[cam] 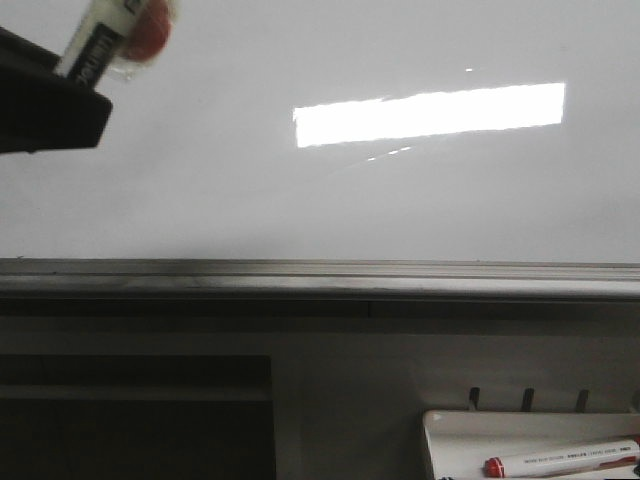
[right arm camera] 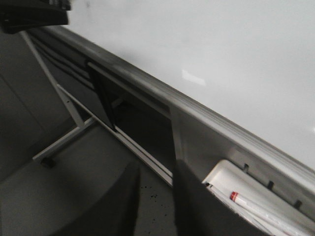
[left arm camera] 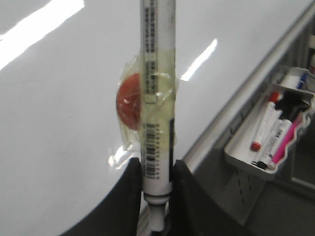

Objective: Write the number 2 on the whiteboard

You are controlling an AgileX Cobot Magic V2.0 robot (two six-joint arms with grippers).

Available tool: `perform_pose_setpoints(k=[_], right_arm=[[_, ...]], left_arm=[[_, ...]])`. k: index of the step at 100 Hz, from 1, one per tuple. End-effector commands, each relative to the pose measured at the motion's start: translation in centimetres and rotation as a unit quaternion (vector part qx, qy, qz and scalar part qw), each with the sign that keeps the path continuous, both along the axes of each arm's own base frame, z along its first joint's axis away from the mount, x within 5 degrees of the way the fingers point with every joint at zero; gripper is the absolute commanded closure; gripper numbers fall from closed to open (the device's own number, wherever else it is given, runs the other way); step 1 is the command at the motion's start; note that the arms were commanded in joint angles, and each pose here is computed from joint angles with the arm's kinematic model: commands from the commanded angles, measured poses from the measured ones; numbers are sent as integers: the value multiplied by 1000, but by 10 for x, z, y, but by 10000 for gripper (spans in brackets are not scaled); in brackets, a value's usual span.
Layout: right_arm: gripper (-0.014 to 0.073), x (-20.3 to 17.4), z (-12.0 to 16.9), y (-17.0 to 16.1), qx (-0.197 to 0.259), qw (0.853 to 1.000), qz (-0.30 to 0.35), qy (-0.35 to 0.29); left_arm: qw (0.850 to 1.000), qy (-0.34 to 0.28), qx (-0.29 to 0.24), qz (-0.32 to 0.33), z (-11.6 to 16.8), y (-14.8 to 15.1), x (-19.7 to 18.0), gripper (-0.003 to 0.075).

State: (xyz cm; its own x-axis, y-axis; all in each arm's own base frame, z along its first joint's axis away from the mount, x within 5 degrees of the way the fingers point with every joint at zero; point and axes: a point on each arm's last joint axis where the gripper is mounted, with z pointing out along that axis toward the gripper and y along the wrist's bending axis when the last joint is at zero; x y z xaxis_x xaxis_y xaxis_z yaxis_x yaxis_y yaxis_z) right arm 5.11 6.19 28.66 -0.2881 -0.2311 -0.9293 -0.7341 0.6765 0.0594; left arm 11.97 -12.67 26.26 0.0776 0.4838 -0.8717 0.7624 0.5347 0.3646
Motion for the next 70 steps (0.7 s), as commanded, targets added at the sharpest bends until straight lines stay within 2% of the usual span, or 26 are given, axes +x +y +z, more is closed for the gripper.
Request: perform_pose_setpoints(k=[1,6,28,38,70], right_arm=[[202,5,18,5,29,998,16,-50],[167,7,18,9,26,997,34,-56],[201,16,18,25,34,993,94,-60],[208,23,19,31,45,992,101,-54],[208,46,38,49,22,989,131,-62]], left_arm=[[998,-44,-2,-51,12,-11,-7,741],[996,-53,15,-72,10,-16,-10,740],[985,-77,78,-132,-3,-31,-14,741],[985,-75,80,-135,-5,-33,-14,741],[985,-78,77,-135,-4,-33,-14,741]])
